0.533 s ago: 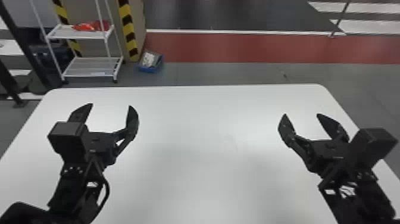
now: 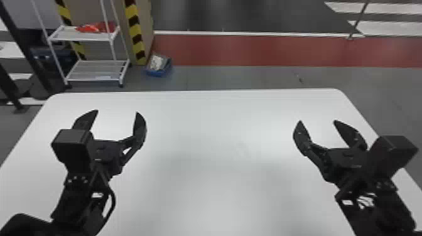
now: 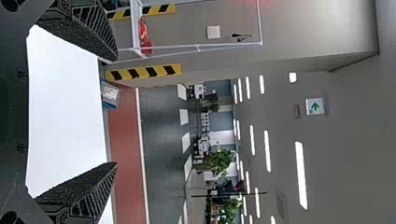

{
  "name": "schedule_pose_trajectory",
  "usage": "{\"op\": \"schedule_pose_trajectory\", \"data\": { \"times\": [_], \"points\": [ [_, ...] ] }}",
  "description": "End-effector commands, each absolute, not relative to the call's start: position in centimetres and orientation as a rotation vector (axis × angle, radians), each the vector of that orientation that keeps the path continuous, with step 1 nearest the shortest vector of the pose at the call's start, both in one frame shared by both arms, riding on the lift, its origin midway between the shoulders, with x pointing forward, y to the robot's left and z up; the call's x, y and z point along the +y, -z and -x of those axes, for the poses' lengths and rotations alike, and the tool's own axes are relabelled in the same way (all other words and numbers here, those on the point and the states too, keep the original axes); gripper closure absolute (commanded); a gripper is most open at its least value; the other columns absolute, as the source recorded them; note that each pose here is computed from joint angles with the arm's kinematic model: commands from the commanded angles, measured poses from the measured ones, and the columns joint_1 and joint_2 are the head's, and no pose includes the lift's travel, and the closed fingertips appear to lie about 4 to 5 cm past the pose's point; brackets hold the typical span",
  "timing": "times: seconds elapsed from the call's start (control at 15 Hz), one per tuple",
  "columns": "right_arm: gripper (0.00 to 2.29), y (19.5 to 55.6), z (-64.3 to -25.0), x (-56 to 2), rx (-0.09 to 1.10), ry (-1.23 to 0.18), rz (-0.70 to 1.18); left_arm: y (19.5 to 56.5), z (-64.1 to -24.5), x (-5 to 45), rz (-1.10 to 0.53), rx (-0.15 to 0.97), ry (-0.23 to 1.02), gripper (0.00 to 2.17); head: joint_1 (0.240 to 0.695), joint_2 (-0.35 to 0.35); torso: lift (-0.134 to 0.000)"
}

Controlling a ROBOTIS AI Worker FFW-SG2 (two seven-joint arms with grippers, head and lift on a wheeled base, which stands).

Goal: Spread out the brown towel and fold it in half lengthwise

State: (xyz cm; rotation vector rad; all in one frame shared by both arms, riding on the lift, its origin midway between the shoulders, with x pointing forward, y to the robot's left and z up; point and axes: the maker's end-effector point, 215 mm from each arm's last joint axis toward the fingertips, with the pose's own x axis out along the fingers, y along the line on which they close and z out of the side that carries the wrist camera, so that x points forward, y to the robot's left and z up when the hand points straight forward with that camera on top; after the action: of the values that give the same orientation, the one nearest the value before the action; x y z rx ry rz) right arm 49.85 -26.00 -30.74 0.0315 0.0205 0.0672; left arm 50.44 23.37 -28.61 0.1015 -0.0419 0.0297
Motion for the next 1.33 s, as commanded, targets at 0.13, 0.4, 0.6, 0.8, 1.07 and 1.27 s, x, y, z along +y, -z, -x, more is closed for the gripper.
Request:
{"op": "schedule_pose_trajectory", "data": {
  "times": [0.13,0.4,0.6,0.8,1.07,1.27],
  "points": [
    [0.11,30.64,-49.84,-26.04,0.015,-0.067,-0.033,28.63,-50.48,23.4,-0.102,-0.042,-0.03,0.08,0.695,-0.029,-0.125],
    [0.11,30.72,-49.8,-26.03,0.016,-0.067,-0.035,28.63,-50.48,23.4,-0.102,-0.042,-0.03,0.08,0.695,-0.029,-0.125],
    [0.11,30.64,-49.84,-26.03,0.015,-0.067,-0.034,28.38,-50.47,23.34,-0.101,-0.046,-0.029,0.08,0.695,-0.03,-0.125],
    [0.11,30.64,-49.84,-26.05,0.015,-0.067,-0.033,28.46,-50.43,23.34,-0.101,-0.045,-0.029,0.08,0.695,-0.03,-0.125],
    [0.11,30.55,-49.85,-26.03,0.013,-0.068,-0.033,28.49,-50.42,23.23,-0.1,-0.044,-0.026,0.08,0.695,-0.031,-0.125],
    [0.11,30.63,-49.8,-26.03,0.015,-0.068,-0.033,28.45,-50.44,23.09,-0.099,-0.045,-0.025,0.08,0.695,-0.031,-0.125]
  ]
}}
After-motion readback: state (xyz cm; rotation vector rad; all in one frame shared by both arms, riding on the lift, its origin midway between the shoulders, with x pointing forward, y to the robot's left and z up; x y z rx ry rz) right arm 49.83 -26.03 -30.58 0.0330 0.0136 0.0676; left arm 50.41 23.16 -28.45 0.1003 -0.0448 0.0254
